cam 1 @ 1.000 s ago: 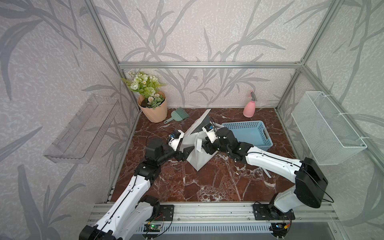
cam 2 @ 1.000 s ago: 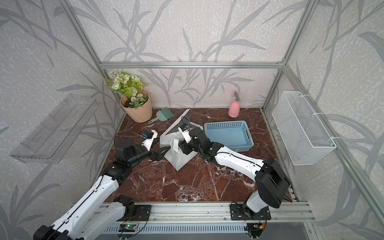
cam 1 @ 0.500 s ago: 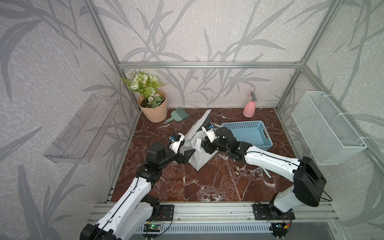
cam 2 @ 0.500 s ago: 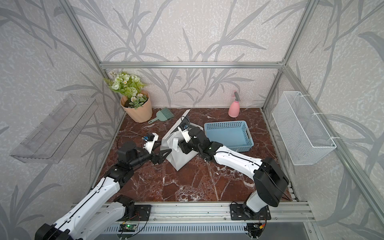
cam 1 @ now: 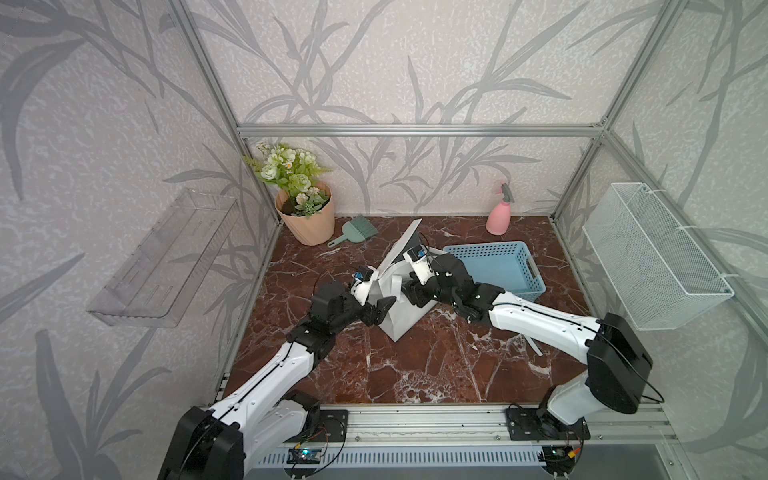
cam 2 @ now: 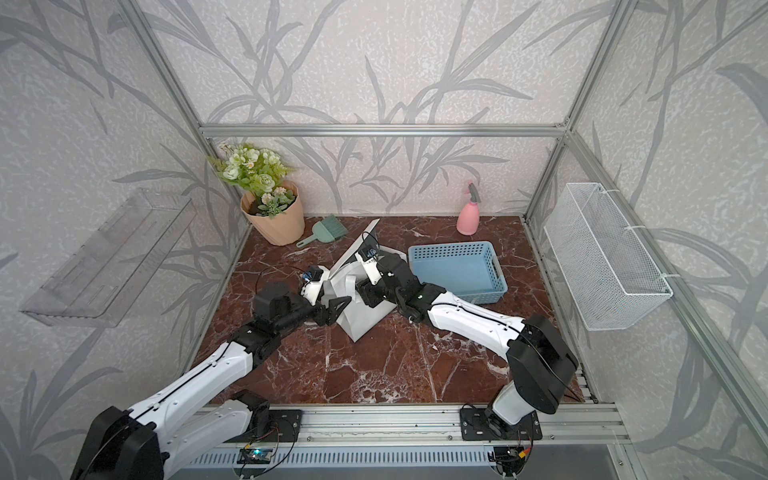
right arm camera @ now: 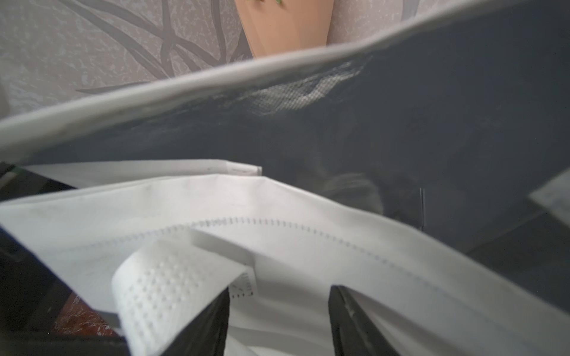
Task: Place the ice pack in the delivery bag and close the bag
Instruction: Close the delivery bag at the center of the board.
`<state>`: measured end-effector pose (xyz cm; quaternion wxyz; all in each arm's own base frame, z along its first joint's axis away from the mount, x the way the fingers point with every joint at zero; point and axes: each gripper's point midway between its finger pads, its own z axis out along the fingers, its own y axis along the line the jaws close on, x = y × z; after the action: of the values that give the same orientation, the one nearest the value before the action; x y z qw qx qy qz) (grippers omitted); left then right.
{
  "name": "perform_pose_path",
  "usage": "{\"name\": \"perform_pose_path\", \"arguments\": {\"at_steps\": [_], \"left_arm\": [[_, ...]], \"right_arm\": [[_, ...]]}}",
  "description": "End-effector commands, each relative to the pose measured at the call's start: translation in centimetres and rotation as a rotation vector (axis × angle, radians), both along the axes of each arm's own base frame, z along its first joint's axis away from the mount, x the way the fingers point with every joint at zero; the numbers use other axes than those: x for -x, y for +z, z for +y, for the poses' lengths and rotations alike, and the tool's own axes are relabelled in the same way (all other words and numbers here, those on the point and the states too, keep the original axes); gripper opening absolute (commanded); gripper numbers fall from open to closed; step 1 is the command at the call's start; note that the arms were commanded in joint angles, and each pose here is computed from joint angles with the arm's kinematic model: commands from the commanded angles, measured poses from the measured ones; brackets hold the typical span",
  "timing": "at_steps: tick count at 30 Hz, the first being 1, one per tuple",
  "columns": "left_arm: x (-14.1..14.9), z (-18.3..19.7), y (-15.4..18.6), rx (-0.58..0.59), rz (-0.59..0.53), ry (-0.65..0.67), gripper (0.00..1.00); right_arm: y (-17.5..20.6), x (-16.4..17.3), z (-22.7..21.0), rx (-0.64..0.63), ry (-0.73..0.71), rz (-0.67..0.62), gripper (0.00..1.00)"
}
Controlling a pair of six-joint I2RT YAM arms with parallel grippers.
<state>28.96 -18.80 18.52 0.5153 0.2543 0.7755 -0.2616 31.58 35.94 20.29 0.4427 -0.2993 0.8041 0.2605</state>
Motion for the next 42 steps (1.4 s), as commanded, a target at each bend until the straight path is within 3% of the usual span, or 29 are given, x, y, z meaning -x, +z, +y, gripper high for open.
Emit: {"name": "perform_pose_path", "arguments": {"at_steps": [1,2,4,6,14,16,20,27,32,37,40,42], "left_arm": [[-0.5,0.2,0.3,-0.018,-0.04,0.03,0.75],[-0.7,0.3,0.4,-0.02,-0.046,0.036,0.71],[-1.1,0.4,0.5,-0.02,-0.045,0.055,0.53],[-1.4,0.6,0.7,-0.021,-0.038,0.075,0.45],[-1.7,1.3,0.7,-0.012,-0.021,0.128,0.4],[-1.9,1.6,1.0,-0.01,-0.023,0.152,0.39],[-1.7,2.0,1.9,0.0,-0.045,0.169,0.34],[-1.2,2.2,2.2,-0.001,-0.067,0.167,0.25],[-1.2,2.2,1.7,-0.024,-0.048,0.159,0.18],[-1.5,2.8,1.7,-0.08,-0.062,0.167,0.04],[-2.1,3.4,2.1,-0.125,-0.082,0.163,0.0],[-2.7,4.0,2.2,-0.137,-0.081,0.157,0.0]], "right_arm": [[1.5,-0.2,-0.1,-0.04,-0.012,-0.035,0.55],[1.5,-0.3,-0.2,-0.039,-0.014,-0.035,0.55],[1.4,-0.2,-0.4,-0.035,-0.019,-0.033,0.56],[1.4,-0.1,-1.0,-0.034,-0.026,-0.034,0.59],[2.0,1.1,-6.9,-0.046,-0.081,-0.074,0.71],[1.7,0.8,-9.0,-0.064,-0.112,-0.068,0.76],[1.6,-1.2,-11.9,-0.166,-0.12,-0.033,0.75],[3.2,-4.7,-11.0,-0.228,0.01,-0.147,0.74],[2.8,-6.0,-9.1,-0.258,0.116,-0.085,0.57],[2.5,-4.9,-8.2,-0.3,0.177,-0.051,0.11],[2.2,-3.3,-7.8,-0.297,0.186,-0.038,0.01],[2.0,-2.0,-7.3,-0.283,0.194,-0.028,0.0]]}}
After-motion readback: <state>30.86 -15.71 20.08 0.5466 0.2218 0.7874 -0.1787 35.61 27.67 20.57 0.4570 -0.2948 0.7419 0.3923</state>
